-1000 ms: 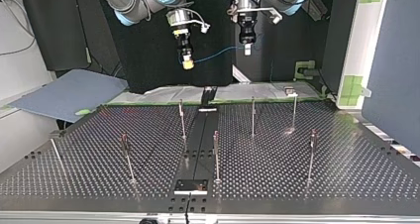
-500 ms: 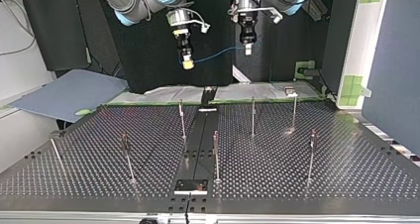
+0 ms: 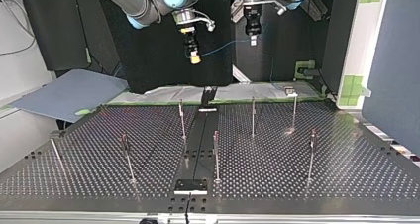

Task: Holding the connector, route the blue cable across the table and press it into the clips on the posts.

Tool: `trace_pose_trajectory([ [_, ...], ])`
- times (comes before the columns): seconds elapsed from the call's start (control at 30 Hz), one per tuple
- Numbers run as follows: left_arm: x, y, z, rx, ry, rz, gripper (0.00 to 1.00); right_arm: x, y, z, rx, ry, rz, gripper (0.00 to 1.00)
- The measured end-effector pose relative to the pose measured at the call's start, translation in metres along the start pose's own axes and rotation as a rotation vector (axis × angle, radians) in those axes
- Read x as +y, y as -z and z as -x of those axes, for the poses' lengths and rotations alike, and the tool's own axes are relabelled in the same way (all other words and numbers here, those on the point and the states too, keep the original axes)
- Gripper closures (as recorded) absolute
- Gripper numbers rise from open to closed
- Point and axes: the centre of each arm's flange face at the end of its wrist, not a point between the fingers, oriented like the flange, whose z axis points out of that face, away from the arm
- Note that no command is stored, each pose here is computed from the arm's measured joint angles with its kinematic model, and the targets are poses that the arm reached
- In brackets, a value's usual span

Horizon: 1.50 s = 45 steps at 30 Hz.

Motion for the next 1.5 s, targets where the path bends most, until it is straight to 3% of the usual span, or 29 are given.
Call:
trace_pose_trajectory([
  [0.2, 0.000, 0.000, -0.002, 0.004, -0.003, 0.000, 1.00, -0.002, 0.009, 0.034, -0.104, 0.030, -0.013, 1.00],
  [0.33, 0.000, 0.000, -0.001, 0.002, 0.002, -0.002, 1.00, -0.002, 0.014, 0.046, -0.151, 0.044, -0.019, 1.00],
  [0.47, -0.005, -0.003, 0.007, -0.012, 0.033, -0.017, 1.00, -0.006, 0.011, 0.035, -0.150, 0.060, -0.032, 1.00],
  [0.57, -0.006, -0.005, 0.015, -0.017, 0.062, -0.016, 1.00, -0.011, 0.005, 0.018, -0.132, 0.056, -0.044, 1.00],
  [0.7, -0.001, -0.010, 0.026, -0.021, 0.086, 0.014, 1.00, -0.015, 0.004, -0.003, -0.116, 0.033, -0.073, 1.00],
  [1.0, 0.021, -0.029, 0.053, -0.030, 0.092, 0.103, 1.00, -0.021, -0.013, -0.067, -0.046, -0.059, -0.143, 1.00],
  [1.3, 0.039, -0.056, 0.089, -0.076, 0.121, 0.221, 1.00, -0.019, -0.025, -0.132, 0.031, -0.089, -0.178, 1.00],
  [1.5, 0.037, -0.072, 0.118, -0.120, 0.161, 0.241, 1.00, -0.019, -0.028, -0.176, 0.105, -0.120, -0.201, 1.00],
])
